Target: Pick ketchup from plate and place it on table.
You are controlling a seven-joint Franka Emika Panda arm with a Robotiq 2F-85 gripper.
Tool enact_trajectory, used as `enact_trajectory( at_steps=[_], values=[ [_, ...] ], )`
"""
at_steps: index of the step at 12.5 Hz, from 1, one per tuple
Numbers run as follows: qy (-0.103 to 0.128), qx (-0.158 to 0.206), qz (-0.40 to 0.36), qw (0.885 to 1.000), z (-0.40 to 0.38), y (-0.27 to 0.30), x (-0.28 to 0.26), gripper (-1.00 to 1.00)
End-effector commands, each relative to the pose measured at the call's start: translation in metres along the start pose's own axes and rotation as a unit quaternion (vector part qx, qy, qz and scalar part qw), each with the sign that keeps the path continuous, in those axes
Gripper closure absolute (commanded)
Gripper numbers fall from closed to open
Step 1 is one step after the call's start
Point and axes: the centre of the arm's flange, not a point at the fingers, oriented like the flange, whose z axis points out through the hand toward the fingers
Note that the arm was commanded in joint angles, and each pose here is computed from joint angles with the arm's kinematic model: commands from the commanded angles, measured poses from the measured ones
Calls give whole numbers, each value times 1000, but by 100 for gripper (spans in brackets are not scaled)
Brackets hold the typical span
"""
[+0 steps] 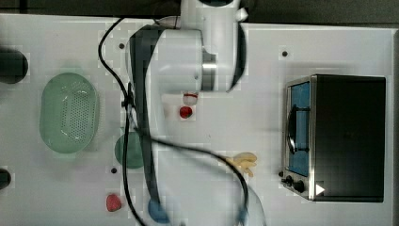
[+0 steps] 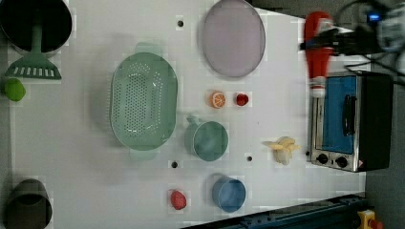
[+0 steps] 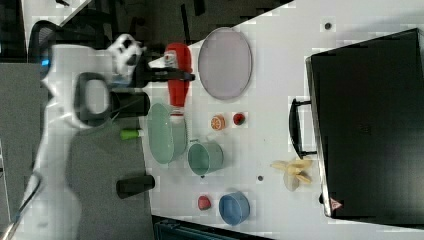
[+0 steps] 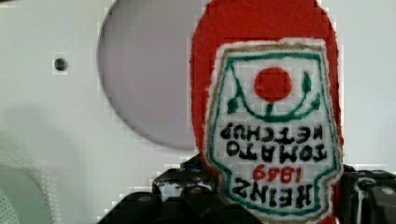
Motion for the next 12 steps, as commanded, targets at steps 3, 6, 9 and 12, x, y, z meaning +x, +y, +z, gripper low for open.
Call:
enact_trajectory(
  at_steps=[3, 6, 9, 12],
  values=[
    [-39, -13, 59, 997, -6, 53, -42, -24],
    [-55, -21, 72, 996, 16, 70, -76, -24],
    [-63, -25, 80, 994, 63, 82, -104, -24],
    [-52, -24, 81, 995, 119, 86, -124, -24]
  ],
)
